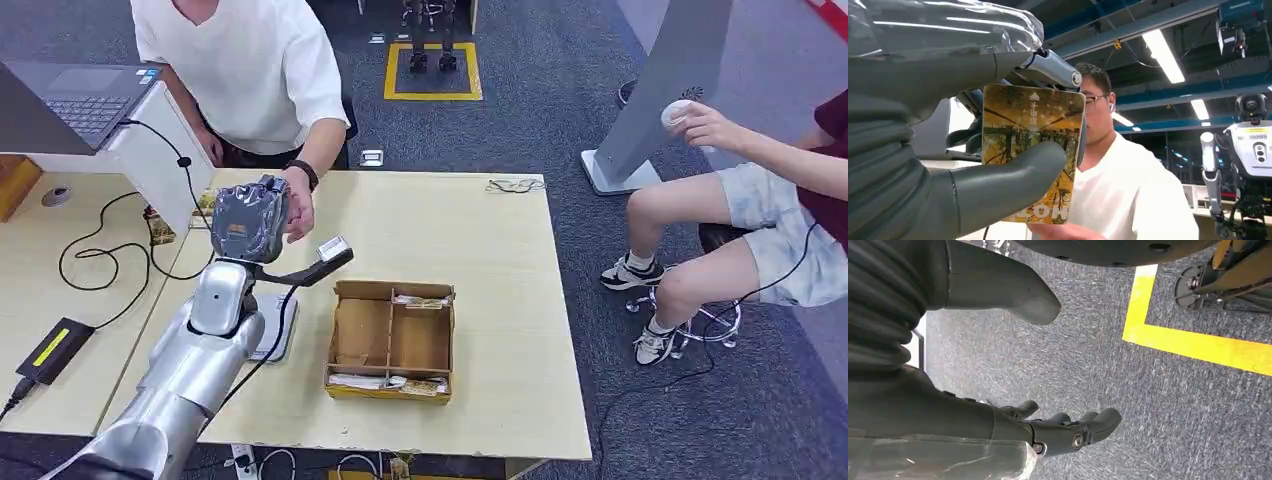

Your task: Pass the card to the sensor for recognition and then transmit it.

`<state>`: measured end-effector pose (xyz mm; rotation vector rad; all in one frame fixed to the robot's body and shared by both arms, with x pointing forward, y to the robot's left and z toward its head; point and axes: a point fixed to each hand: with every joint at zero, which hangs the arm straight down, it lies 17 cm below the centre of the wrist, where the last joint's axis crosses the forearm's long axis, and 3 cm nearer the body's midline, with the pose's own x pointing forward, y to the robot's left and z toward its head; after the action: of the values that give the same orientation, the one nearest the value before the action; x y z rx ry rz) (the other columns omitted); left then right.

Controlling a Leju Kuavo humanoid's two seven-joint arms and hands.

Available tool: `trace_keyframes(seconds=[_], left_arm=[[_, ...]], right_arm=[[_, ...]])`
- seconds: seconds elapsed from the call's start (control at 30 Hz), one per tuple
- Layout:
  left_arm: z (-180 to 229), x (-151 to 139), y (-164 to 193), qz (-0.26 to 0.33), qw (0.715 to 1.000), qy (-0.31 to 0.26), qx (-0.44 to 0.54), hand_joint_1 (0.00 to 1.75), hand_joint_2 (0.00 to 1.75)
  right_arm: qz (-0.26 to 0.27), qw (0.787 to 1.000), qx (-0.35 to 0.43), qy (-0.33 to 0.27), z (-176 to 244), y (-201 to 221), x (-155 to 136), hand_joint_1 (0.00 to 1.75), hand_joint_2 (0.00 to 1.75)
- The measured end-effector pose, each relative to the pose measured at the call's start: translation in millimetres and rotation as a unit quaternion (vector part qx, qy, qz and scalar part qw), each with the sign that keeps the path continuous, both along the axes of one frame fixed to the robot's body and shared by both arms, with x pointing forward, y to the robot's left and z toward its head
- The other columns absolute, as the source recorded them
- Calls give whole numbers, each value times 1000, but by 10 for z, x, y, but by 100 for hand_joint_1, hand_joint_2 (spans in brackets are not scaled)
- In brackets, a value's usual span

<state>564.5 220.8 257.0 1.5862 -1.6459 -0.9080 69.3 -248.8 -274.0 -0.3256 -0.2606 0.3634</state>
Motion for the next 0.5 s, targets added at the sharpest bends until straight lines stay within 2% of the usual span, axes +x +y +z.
trace_keyframes(seconds=[0.5], left_arm=[[-22,37,-8,1,1000,5,-1,175,175]], right_arm=[[4,1000,0,-1,1,0,10,0,175]])
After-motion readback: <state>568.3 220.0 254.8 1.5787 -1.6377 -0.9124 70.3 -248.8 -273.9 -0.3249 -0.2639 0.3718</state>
